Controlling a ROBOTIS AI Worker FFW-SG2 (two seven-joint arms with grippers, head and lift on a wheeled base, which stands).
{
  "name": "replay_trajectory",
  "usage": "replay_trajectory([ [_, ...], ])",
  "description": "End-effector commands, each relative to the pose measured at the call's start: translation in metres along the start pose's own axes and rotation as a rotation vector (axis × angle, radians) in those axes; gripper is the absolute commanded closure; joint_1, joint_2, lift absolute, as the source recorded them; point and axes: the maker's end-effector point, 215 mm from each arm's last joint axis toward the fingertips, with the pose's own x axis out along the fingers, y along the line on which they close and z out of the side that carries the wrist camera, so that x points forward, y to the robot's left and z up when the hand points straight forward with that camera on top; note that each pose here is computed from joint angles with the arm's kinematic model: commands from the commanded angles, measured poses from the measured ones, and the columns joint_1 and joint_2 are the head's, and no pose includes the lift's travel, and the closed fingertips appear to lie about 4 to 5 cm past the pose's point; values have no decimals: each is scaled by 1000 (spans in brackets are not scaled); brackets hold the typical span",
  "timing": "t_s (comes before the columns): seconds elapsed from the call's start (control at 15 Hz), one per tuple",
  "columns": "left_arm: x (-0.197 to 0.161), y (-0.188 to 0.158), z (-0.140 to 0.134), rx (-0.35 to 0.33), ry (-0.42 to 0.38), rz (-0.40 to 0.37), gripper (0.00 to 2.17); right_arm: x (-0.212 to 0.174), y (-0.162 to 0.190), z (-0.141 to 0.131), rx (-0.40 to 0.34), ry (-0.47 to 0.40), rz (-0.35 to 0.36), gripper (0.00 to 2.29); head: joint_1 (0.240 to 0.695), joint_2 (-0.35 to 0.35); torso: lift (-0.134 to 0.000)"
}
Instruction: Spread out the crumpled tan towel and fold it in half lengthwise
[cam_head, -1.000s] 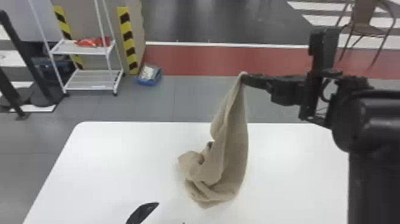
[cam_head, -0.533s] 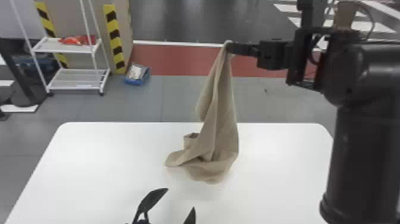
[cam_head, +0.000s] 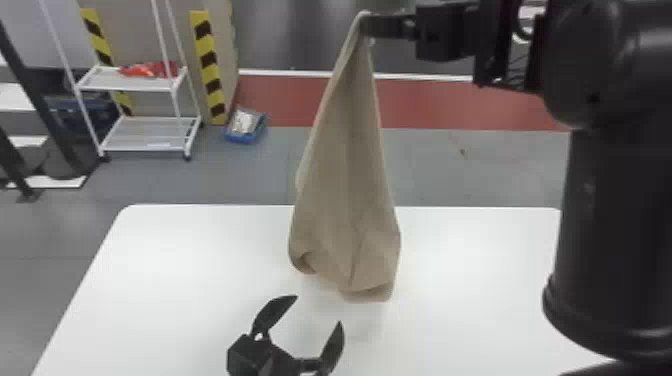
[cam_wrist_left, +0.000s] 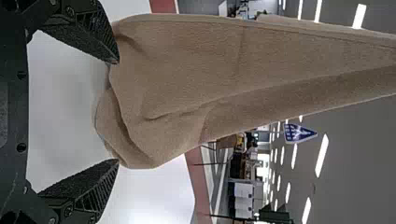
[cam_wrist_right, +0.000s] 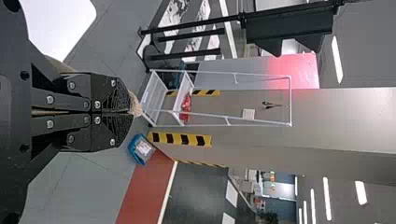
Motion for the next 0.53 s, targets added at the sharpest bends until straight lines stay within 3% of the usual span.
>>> replay_trajectory([
  [0.0, 2, 15, -1, -9, 1, 40, 144, -2, -1, 25, -14, -7, -13, 1318, 694, -53, 0],
  [0.27, 9, 55, -3, -21, -4, 144, 144, -15, 38, 12, 20, 31, 83, 1318, 670, -13, 0],
  [0.47, 12, 67, -3, -19, -3, 160, 144, -39, 68, -10, 34, 2, 155, 1318, 682, 21, 0],
])
